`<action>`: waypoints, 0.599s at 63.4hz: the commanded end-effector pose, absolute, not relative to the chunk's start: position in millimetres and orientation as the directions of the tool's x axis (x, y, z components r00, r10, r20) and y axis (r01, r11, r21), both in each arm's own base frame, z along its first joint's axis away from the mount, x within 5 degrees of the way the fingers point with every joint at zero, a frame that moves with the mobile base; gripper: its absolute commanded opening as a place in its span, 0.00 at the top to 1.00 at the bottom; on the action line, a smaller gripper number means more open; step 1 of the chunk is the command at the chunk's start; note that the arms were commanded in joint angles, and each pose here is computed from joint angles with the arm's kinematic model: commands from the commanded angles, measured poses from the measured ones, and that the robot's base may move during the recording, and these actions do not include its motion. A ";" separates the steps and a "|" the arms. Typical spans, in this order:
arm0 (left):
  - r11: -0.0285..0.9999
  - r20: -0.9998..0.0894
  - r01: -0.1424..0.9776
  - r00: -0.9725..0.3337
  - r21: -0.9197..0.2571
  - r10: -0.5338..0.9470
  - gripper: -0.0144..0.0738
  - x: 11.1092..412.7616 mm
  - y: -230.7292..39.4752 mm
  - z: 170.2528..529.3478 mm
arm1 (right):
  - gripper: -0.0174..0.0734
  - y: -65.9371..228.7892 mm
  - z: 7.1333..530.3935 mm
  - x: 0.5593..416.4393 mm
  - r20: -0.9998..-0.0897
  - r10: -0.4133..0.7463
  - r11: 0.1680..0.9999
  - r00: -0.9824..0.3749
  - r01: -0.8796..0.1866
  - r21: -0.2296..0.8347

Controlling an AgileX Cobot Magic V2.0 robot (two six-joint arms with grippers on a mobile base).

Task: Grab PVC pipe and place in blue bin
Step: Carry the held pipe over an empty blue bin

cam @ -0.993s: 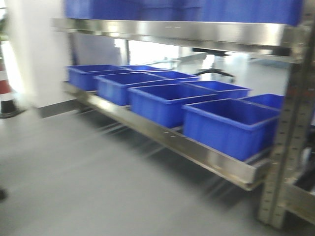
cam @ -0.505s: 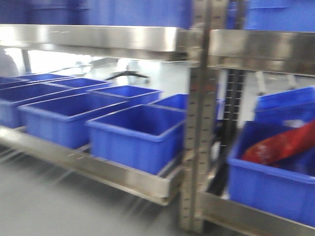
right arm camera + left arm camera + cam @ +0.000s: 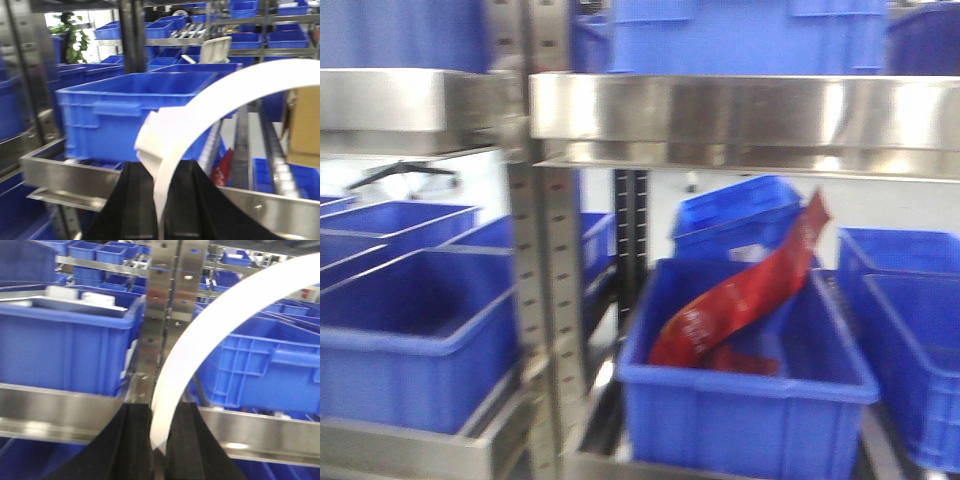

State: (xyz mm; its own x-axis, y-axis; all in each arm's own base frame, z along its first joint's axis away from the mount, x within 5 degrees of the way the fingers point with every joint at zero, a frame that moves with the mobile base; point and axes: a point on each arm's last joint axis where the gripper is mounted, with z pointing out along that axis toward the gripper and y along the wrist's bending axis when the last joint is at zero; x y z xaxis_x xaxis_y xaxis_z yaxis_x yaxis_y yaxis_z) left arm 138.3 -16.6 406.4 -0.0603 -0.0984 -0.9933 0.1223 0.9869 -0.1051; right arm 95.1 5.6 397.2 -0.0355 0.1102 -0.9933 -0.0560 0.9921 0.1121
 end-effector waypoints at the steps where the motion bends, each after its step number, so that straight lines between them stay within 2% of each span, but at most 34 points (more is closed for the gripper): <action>1: 0.985 -0.993 0.130 -0.032 -0.115 -0.112 0.96 137.2 -17.3 409.5 | 0.99 5.5 400.1 94.3 -0.995 0.097 0.994 -0.003 -0.058 0.097; 38: 0.985 -0.993 0.130 -0.031 -0.115 -0.112 0.96 137.2 -17.2 409.6 | 0.99 5.5 400.2 94.3 -0.995 0.097 0.994 -0.001 -0.058 0.097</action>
